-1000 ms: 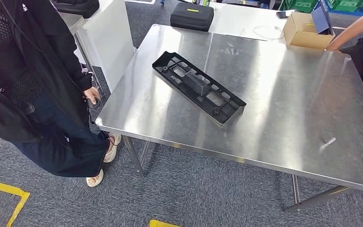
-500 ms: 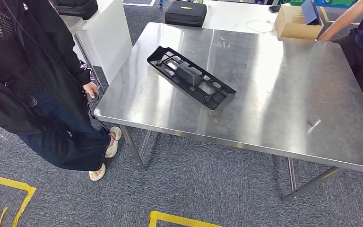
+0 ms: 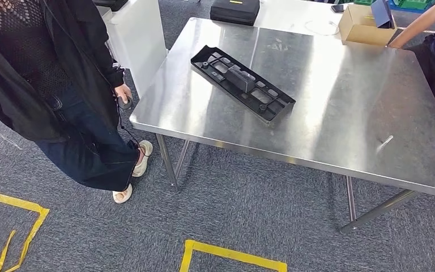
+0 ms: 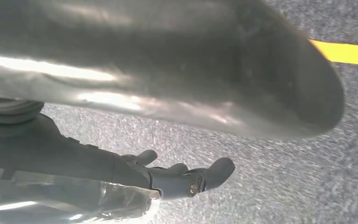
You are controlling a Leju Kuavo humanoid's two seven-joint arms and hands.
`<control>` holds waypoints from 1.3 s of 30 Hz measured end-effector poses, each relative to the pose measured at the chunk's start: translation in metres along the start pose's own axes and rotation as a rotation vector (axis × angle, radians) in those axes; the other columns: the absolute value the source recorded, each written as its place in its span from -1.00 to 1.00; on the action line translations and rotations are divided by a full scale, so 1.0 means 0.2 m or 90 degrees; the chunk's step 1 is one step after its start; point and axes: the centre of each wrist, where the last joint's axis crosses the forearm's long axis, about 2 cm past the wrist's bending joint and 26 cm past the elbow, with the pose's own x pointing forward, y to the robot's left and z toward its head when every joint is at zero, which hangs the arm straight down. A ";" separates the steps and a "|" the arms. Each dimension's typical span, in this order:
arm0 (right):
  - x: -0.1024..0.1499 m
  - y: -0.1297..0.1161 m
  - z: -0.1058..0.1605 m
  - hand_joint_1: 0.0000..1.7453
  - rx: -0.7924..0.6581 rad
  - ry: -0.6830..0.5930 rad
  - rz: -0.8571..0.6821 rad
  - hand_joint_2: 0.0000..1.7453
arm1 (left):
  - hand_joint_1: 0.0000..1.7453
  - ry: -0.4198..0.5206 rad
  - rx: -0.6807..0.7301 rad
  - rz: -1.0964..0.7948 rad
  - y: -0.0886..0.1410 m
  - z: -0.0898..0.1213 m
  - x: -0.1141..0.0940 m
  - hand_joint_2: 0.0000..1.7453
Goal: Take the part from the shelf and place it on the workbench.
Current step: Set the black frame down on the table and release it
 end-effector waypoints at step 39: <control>0.01 -0.02 -0.02 -1.00 -0.009 0.002 -0.016 -1.00 | -1.00 -0.004 -0.003 -0.004 0.00 0.00 0.02 -1.00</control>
